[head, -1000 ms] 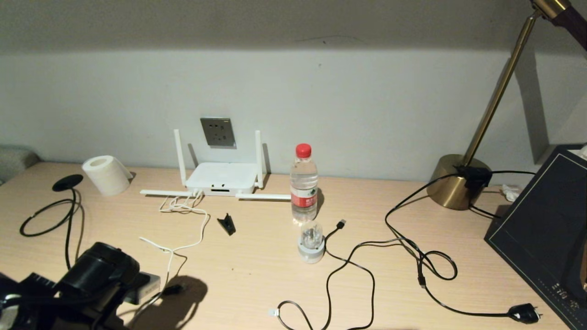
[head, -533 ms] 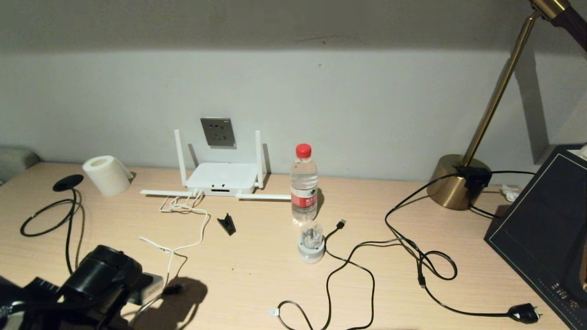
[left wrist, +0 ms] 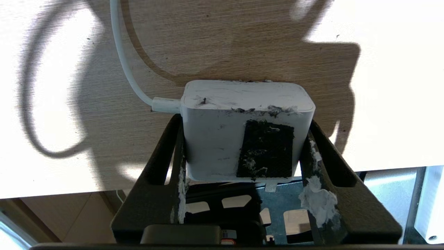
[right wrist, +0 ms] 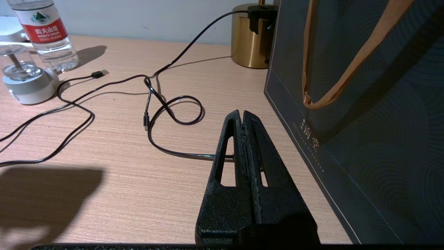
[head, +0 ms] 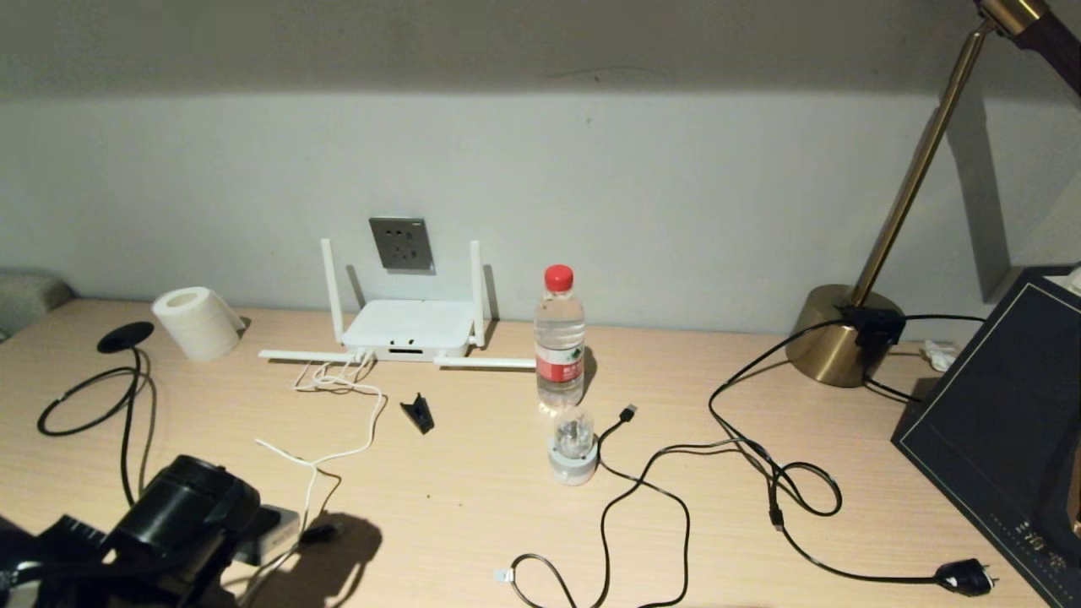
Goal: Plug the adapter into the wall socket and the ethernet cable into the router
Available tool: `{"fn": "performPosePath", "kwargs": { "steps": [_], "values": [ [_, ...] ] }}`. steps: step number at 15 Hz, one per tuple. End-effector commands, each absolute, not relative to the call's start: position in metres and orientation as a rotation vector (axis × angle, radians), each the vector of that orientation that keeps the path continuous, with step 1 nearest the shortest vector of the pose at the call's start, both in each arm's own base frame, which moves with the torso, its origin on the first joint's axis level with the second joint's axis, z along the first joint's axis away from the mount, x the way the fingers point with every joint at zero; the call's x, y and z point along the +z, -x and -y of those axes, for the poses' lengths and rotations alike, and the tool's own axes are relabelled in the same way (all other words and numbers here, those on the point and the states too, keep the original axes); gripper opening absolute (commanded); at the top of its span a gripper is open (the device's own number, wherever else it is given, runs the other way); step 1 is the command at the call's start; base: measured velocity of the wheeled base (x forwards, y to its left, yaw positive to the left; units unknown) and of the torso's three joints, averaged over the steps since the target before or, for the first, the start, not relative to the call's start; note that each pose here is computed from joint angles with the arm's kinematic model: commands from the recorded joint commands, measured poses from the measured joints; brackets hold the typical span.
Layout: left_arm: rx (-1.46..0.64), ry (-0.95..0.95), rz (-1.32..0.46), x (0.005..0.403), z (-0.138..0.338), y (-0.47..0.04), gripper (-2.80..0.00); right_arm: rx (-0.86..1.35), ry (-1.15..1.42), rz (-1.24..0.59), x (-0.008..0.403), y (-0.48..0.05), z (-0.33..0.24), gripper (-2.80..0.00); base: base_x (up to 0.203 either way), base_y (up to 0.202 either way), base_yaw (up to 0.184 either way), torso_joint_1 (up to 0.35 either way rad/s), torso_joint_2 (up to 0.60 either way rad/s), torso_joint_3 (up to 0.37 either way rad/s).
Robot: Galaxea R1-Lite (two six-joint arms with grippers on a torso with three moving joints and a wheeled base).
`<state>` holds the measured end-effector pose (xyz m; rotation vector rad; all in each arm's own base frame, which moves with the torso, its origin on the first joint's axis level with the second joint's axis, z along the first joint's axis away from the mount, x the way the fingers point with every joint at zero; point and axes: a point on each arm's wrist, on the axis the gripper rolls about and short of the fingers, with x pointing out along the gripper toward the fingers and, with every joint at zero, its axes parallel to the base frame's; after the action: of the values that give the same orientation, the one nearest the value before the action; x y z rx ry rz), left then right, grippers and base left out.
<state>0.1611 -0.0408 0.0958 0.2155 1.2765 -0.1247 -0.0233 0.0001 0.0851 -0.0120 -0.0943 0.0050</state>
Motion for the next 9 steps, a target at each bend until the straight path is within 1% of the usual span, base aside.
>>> {"fn": "performPosePath", "kwargs": {
  "steps": [1,4,6,8,9],
  "values": [
    [-0.123,-0.207,-1.244,0.101,0.041,-0.161,-2.8,0.006,0.012,0.058,0.075,0.02,0.0,-2.8,0.0,0.0,0.0,0.0,0.0,0.0],
    [-0.182,-0.136,-1.051,0.12,0.041,-0.156,-2.8,0.006,0.012,0.058,0.075,0.02,0.0,-2.8,0.0,0.0,0.0,0.0,0.0,0.0],
    [-0.23,-0.077,-0.946,0.116,0.04,-0.151,-2.8,0.006,0.012,0.058,0.075,0.02,0.0,-2.8,0.0,0.0,0.0,0.0,0.0,0.0],
    [-0.236,-0.014,-0.808,0.116,0.043,-0.16,-2.8,0.006,0.012,0.058,0.075,0.02,0.0,-2.8,0.0,0.0,0.0,0.0,0.0,0.0],
    [-0.23,0.021,-0.772,0.112,0.046,-0.17,-2.8,0.006,0.012,0.058,0.075,0.02,0.0,-2.8,0.0,0.0,0.0,0.0,0.0,0.0]
  ]
}}
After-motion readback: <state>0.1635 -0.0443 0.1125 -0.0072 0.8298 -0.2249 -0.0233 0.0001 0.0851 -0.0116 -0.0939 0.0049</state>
